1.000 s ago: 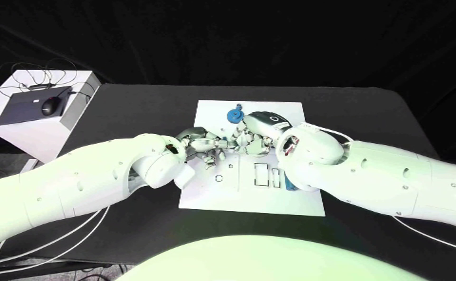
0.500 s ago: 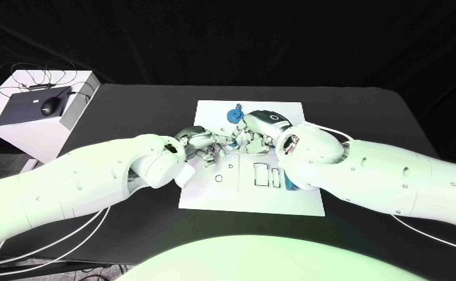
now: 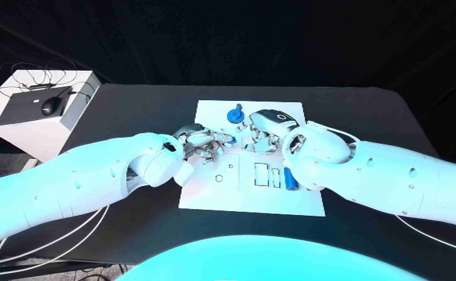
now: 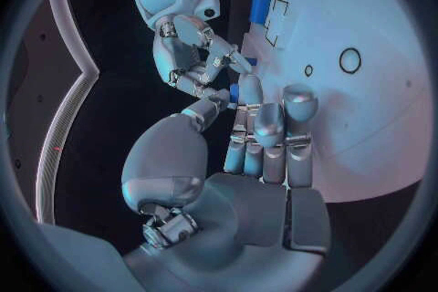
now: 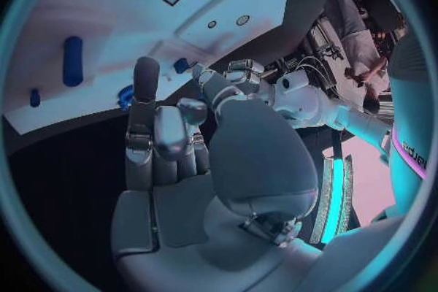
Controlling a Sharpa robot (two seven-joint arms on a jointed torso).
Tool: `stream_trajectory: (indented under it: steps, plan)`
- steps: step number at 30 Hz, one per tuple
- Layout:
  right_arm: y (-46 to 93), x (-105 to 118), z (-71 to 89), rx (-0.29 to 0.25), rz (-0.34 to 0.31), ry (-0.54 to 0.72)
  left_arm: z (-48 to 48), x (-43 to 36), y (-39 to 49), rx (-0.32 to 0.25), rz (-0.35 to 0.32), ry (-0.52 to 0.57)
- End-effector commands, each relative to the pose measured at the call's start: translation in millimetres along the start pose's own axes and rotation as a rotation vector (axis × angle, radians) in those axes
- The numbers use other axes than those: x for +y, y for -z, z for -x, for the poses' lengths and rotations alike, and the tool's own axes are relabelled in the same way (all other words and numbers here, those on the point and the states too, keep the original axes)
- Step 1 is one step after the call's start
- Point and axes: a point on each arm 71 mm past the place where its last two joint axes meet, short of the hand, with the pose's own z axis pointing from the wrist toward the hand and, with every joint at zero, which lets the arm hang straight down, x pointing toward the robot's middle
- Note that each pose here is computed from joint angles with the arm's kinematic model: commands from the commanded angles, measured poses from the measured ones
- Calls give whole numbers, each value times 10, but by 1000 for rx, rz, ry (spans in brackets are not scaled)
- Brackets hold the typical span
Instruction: Assemble the parts on the task board
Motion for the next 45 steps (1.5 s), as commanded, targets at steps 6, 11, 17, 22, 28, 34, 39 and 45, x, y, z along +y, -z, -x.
stream_trajectory:
  steps: [6, 11, 17, 22, 28, 34, 39, 45]
  plan:
    - [138, -324, 258, -122, -22, -147, 146, -45, 16, -37, 18, -165]
    - [224, -603, 527, -162, -14, -358, 315, -175, 33, -67, 48, -264]
    - [332, -990, 888, -264, -41, -591, 500, -357, 77, -94, 147, -412]
    - [415, -1321, 1116, -359, -95, -697, 627, -499, 97, -127, 236, -538]
    - [473, -1590, 1278, -434, -132, -725, 688, -634, 50, -184, 270, -674]
    - [451, -1698, 1360, -462, -130, -771, 660, -672, -44, -216, 281, -777]
    - [395, -1726, 1385, -473, -125, -801, 583, -667, -132, -226, 279, -819]
    - [323, -1715, 1387, -474, -117, -812, 421, -640, -225, -213, 268, -839]
